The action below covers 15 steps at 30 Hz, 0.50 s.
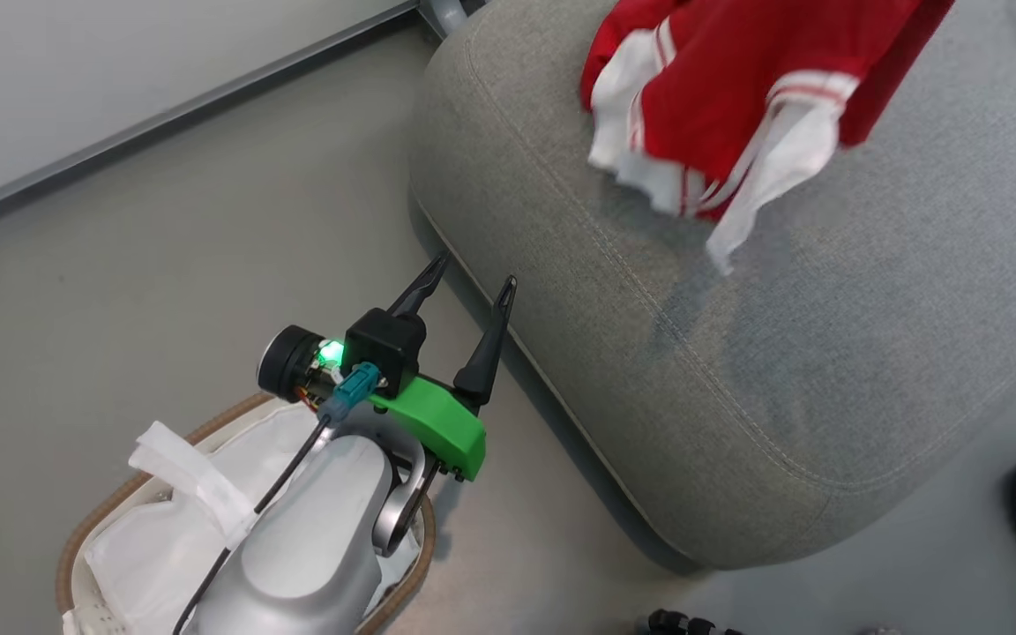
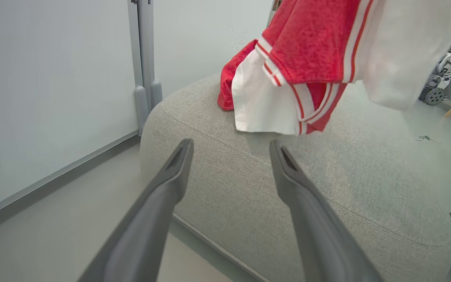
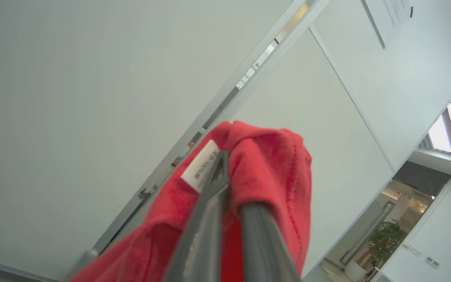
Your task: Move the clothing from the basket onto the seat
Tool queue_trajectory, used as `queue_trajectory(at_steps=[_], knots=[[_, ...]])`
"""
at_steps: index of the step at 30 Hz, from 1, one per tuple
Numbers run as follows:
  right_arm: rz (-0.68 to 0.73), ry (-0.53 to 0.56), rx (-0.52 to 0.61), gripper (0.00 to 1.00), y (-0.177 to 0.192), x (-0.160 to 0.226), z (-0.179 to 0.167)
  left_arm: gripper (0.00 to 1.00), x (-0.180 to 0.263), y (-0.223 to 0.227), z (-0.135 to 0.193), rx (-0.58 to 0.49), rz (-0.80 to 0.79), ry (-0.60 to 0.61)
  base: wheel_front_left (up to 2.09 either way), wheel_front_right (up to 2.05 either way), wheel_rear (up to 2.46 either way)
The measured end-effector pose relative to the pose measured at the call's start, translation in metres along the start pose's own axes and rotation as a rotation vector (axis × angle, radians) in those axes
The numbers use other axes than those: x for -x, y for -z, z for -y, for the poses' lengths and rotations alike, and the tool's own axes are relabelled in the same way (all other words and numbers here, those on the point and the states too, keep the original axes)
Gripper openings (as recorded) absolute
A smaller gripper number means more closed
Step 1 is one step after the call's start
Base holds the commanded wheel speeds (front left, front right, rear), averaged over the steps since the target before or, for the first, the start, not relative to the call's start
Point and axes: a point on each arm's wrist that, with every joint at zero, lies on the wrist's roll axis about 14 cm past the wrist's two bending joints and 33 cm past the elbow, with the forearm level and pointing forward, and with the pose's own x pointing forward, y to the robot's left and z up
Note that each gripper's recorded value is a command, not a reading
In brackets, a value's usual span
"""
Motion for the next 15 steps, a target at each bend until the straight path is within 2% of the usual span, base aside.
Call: queue_trajectory(at_steps=[4, 9, 12, 15], knots=[[0.000, 0.031, 0.133, 0.00, 0.000, -0.030, 0.033, 1.00, -0.001, 0.004, -0.009, 0.010, 0.003, -0.003, 0.00, 0.00, 0.00], [-0.050, 0.065, 0.227, 0.00, 0.019, -0.052, 0.053, 1.00, 0.001, 0.008, -0.028, 0.010, 0.005, -0.022, 0.00, 0.00, 0.00], [-0.118, 0.075, 0.223, 0.00, 0.048, -0.057, 0.051, 1.00, 0.001, 0.011, -0.038, 0.012, 0.008, -0.030, 0.00, 0.00, 0.00], [-0.183, 0.085, 0.170, 0.00, 0.081, -0.058, 0.037, 1.00, 0.001, 0.015, -0.050, 0.016, 0.009, -0.041, 0.00, 0.00, 0.00]])
